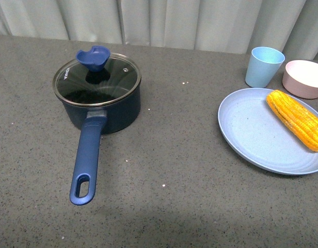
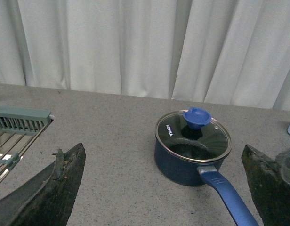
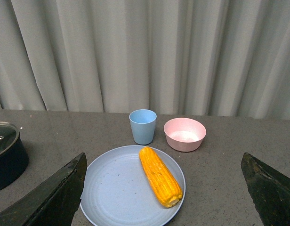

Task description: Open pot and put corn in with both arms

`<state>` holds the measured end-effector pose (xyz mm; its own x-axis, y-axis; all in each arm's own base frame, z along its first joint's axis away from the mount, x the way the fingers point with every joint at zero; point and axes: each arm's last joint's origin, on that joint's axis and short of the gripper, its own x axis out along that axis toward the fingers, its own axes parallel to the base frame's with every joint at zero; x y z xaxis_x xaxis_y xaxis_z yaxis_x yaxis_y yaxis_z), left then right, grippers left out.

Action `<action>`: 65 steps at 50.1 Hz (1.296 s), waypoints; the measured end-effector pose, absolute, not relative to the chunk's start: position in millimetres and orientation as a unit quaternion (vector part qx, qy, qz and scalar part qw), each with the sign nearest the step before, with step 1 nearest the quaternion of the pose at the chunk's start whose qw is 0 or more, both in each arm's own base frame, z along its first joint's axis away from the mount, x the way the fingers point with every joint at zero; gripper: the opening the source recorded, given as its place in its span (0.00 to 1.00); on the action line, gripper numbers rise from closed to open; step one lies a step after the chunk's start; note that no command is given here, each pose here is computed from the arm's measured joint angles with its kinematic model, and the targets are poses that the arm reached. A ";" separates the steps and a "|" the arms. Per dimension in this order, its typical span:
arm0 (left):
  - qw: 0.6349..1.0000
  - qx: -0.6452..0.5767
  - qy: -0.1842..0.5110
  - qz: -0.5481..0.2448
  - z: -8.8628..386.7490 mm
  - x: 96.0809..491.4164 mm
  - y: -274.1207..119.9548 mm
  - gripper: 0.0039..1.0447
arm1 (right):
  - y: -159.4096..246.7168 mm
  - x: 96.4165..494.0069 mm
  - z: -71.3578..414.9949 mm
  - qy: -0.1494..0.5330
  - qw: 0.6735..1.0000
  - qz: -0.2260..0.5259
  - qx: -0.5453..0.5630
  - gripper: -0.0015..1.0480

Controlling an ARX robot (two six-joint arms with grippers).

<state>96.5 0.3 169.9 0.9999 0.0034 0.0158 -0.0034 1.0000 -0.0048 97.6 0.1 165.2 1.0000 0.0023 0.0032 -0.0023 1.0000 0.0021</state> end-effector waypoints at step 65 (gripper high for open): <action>1.000 -0.002 -0.008 0.002 169.9 96.5 0.3 0.94 | 0.1 97.6 165.2 -0.002 1.000 0.001 0.001 0.91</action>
